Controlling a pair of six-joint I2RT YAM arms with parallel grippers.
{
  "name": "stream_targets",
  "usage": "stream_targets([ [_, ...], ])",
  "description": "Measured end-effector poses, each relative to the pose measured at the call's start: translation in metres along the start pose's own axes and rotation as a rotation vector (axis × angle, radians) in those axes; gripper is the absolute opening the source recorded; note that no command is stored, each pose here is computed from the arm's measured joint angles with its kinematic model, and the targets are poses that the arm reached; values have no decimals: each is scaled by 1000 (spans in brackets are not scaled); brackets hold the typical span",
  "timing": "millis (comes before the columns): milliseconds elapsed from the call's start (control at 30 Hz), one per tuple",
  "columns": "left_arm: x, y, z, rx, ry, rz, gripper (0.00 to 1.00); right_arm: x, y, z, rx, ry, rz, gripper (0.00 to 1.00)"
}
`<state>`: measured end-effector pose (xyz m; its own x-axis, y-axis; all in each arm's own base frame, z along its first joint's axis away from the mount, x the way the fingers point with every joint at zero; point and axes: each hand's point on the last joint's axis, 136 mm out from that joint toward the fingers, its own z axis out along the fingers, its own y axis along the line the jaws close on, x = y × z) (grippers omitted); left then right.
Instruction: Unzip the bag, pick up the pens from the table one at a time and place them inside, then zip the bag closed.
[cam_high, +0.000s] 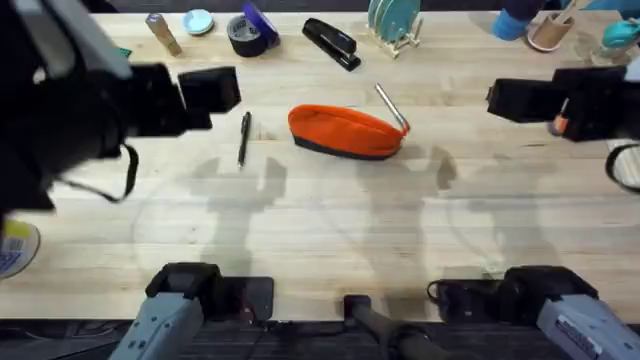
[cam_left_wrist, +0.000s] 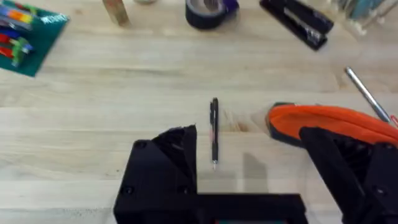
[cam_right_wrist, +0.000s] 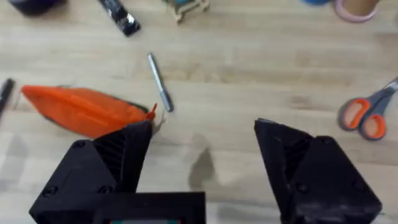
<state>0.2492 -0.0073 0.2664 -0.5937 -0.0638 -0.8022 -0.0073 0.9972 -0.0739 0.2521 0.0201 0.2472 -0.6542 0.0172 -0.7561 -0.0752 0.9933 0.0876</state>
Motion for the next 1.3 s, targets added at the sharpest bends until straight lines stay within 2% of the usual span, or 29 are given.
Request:
stream_targets([
  [167, -4, -6, 11, 26, 151, -8, 992, 4, 2, 5, -13, 180, 24, 996],
  [333, 1, -9, 20, 33, 304, -18, 993, 1, 2, 14, -14, 297, 39, 996],
  [600, 9, -7, 44, 25, 431, -26, 993, 3, 2, 37, -24, 396, 54, 995],
  [733, 13, -7, 52, 24, 458, -28, 993, 4, 3, 40, -33, 408, 57, 995],
  [1133, 10, -7, 57, 25, 452, -27, 993, 4, 3, 40, -34, 407, 58, 996],
  [1300, 10, -7, 57, 31, 451, 0, 993, 4, 3, 40, -36, 407, 58, 996],
])
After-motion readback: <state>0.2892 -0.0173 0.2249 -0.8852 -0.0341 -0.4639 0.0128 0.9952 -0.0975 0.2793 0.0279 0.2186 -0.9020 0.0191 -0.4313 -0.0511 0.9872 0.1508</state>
